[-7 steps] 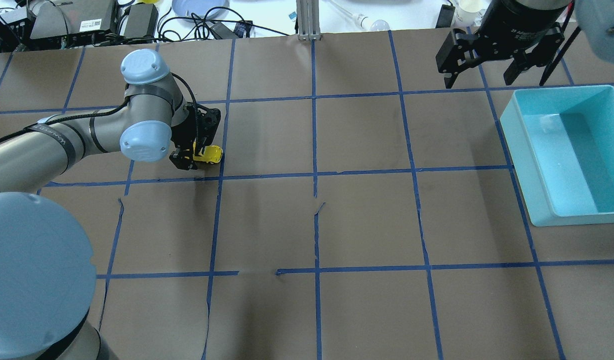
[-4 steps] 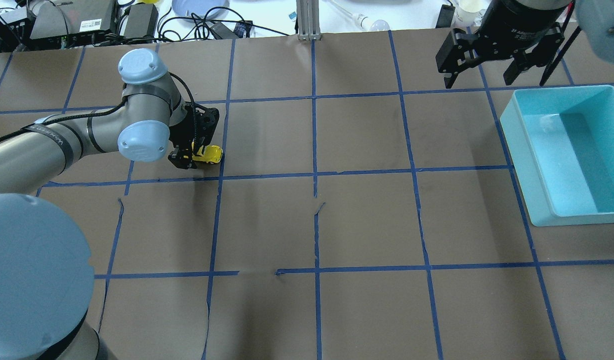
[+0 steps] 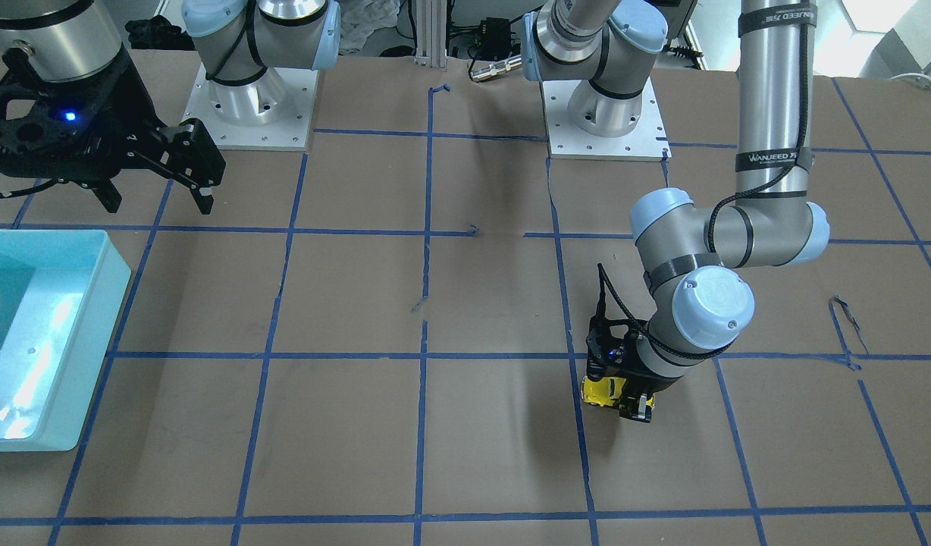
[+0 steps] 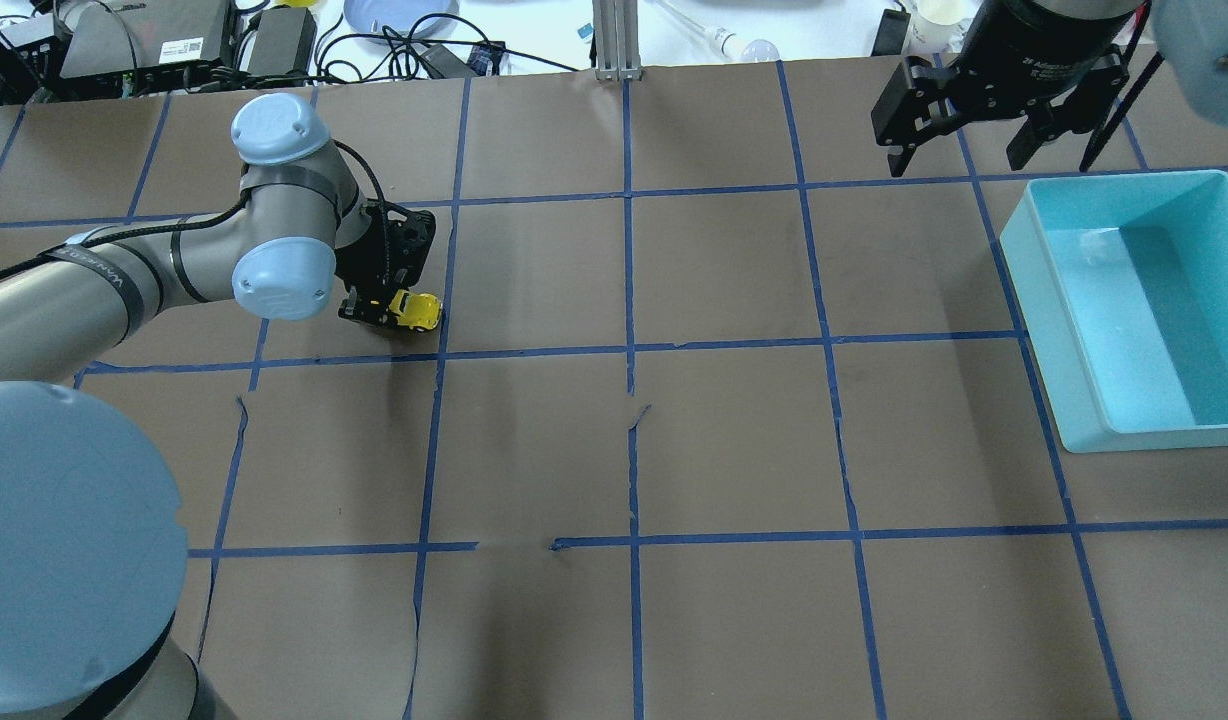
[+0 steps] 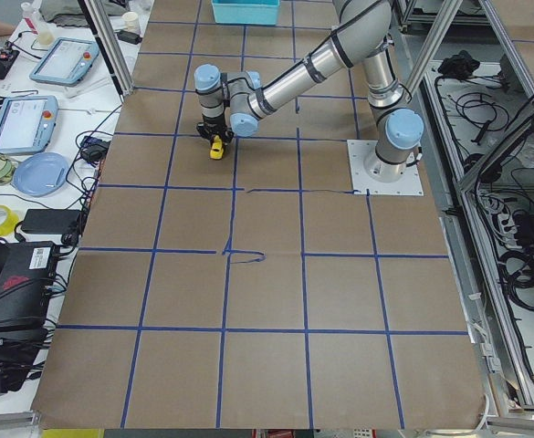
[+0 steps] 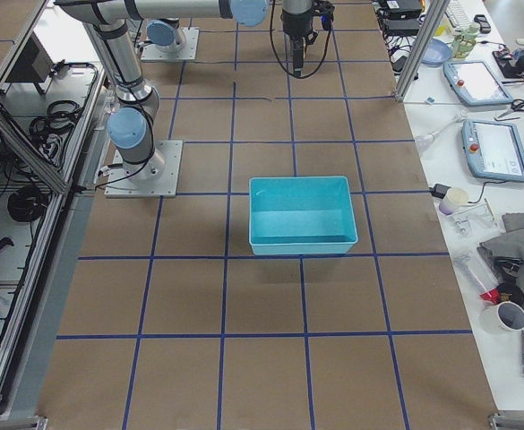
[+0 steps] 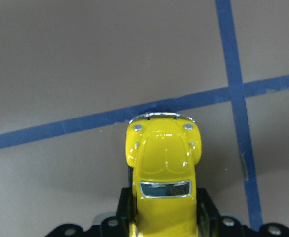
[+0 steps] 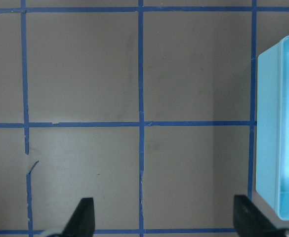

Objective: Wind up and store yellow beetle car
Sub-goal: 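Drag the held car backward along the table with the left gripper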

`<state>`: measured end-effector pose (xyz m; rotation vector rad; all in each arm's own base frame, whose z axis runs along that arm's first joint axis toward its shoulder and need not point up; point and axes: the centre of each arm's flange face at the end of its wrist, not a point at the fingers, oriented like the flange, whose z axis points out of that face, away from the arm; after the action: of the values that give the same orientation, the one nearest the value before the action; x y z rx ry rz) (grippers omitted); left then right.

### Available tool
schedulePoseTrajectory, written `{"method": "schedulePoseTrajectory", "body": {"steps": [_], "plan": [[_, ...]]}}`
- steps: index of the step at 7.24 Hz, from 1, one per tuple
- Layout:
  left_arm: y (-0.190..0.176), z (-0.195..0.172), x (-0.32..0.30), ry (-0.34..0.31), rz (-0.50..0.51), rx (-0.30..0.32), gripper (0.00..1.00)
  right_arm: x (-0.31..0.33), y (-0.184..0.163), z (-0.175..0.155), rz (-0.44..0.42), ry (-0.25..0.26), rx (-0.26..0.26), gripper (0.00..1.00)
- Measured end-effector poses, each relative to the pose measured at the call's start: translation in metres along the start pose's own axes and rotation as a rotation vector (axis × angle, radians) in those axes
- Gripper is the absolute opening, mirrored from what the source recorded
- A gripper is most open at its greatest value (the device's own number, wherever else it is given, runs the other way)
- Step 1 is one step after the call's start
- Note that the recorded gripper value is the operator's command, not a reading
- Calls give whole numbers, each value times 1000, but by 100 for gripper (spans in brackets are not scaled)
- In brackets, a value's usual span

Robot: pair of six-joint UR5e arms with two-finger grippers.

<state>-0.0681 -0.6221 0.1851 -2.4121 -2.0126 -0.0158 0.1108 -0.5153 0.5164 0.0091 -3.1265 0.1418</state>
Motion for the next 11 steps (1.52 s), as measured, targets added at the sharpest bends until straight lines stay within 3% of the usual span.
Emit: {"method": "schedulePoseTrajectory", "body": {"steps": [6,9,10,11], "plan": [[51,4,6,6,-70,-2,12,0,0,0,1,-3,0,100],[97,7,16,12,-114,8,12,-1,1,-1,1,-6,1,100],[112,8,21,13,-127,11,18,-1,1,0,1,-6,0,100],[131,7,25,11,-138,10,55,-1,2,2,1,-6,-3,100]]}}
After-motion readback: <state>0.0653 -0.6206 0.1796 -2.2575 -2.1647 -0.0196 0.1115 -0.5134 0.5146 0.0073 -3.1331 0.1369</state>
